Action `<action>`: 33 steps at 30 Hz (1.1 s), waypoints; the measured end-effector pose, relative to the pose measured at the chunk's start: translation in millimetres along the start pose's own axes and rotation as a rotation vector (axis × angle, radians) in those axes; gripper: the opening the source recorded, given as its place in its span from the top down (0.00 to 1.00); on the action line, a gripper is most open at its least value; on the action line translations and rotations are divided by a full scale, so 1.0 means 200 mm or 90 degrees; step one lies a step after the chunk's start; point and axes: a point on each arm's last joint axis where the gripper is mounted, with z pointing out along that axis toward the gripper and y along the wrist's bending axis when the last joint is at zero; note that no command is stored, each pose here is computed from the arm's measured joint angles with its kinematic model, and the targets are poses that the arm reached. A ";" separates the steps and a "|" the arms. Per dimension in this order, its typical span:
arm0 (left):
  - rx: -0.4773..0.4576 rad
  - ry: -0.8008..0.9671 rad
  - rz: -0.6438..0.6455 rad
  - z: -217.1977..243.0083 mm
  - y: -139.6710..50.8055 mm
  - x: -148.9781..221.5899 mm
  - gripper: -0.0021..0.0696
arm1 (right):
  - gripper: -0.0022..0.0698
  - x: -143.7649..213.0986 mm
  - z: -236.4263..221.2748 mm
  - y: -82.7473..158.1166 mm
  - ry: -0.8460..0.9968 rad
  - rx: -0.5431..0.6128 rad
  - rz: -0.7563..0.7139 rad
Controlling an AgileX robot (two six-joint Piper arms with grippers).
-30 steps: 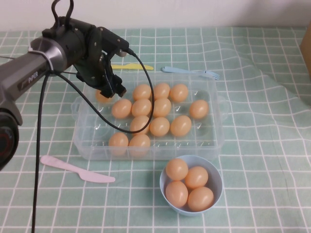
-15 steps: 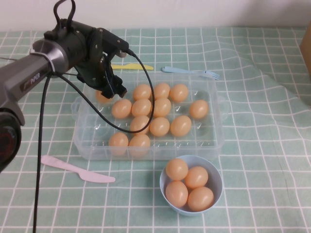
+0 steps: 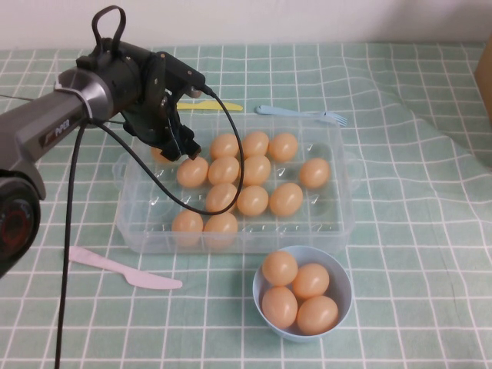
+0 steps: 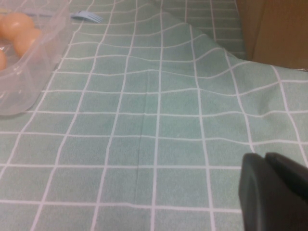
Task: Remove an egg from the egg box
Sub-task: Pick up the egg from the plastic box
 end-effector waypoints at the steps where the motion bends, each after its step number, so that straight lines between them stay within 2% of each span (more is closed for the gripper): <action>1: 0.000 0.000 0.000 0.00 0.00 0.00 0.41 | 0.99 0.00 0.00 0.00 0.000 0.000 0.000; 4: 0.000 -0.001 0.000 0.00 0.00 0.00 0.43 | 0.99 0.00 0.00 0.00 0.000 0.000 0.000; 8: 0.000 -0.001 0.000 0.00 0.00 0.00 0.51 | 0.99 0.00 0.00 0.00 0.000 0.000 0.000; 20: 0.000 0.006 -0.001 -0.03 0.01 0.00 0.51 | 0.99 0.00 0.00 0.00 0.000 0.000 0.000; 27: -0.002 -0.011 -0.001 -0.27 0.00 -0.04 0.51 | 0.99 0.00 0.00 0.00 0.000 0.000 0.000; 33: 0.021 -0.004 0.020 -0.52 -0.12 -0.06 0.51 | 0.99 0.00 0.00 0.00 0.000 0.000 0.000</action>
